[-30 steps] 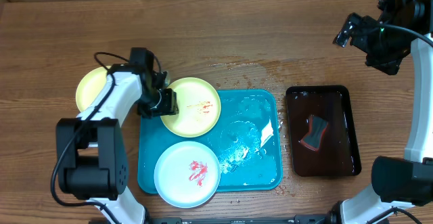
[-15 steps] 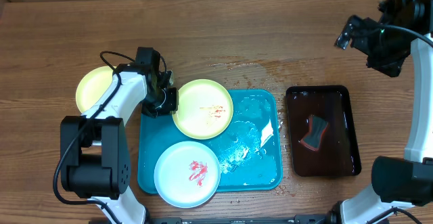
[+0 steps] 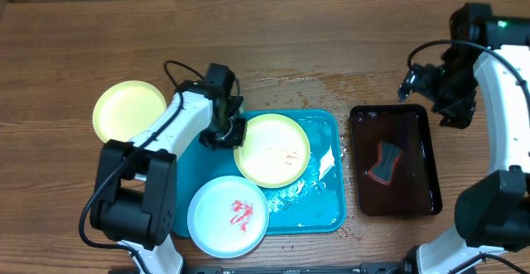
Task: Clean dirty plates on tray and stack at the side
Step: 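Lower the right gripper into the dark tray and grasp the sponge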
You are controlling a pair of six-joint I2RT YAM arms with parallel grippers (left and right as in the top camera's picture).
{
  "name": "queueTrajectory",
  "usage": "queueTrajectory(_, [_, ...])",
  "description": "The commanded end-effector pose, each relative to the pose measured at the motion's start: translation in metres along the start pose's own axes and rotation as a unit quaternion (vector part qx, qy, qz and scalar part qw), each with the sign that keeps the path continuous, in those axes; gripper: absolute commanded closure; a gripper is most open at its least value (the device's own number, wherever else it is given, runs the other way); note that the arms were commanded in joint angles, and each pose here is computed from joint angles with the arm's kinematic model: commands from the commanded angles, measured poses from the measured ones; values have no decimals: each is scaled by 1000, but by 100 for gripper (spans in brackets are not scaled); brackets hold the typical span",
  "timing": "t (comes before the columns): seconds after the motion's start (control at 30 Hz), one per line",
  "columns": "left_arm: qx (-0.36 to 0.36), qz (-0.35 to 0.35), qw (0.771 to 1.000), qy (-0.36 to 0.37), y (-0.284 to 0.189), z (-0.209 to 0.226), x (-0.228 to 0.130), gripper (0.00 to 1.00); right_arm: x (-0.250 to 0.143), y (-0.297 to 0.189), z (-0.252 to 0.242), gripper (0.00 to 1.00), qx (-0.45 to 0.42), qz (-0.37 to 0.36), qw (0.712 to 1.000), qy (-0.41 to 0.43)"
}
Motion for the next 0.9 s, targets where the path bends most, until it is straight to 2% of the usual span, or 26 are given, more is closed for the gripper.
queueTrajectory(0.0, [7,-1,1000,-2,4,-2,1,96,-7,13,-2,37,-6,23,1000,19])
queueTrajectory(0.03, [7,-2,1000,-3,4,-2,1,96,-9,19,-2,46,-5,34,999,20])
queueTrajectory(0.07, [7,-3,1000,-3,4,-2,2,96,-12,25,-3,47,-8,43,999,22])
queueTrajectory(0.13, [5,-6,1000,-3,4,-3,3,96,-17,40,-5,46,-10,62,998,24])
queueTrajectory(0.2, [4,-8,1000,-3,4,-3,4,96,-23,58,-6,30,-7,82,996,28])
queueTrajectory(0.23, [3,-10,1000,-2,4,-3,4,96,-26,69,-7,28,-4,93,995,31])
queueTrajectory(0.43, [-1,-22,1000,1,4,-5,8,96,-40,111,-8,32,28,120,992,37])
queueTrajectory(0.87, [-2,-28,1000,4,3,-5,10,96,-41,135,-7,38,39,102,994,29])
Point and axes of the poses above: each gripper's point midway between its finger pads, its own y axis out along the fingers, its own z axis along the line the jaws close on, x = y × z, the point moved 8 cm from there along -y, back along the fingers, and after that the axes turned 11 degrees about -y, right-handed, at the moved point
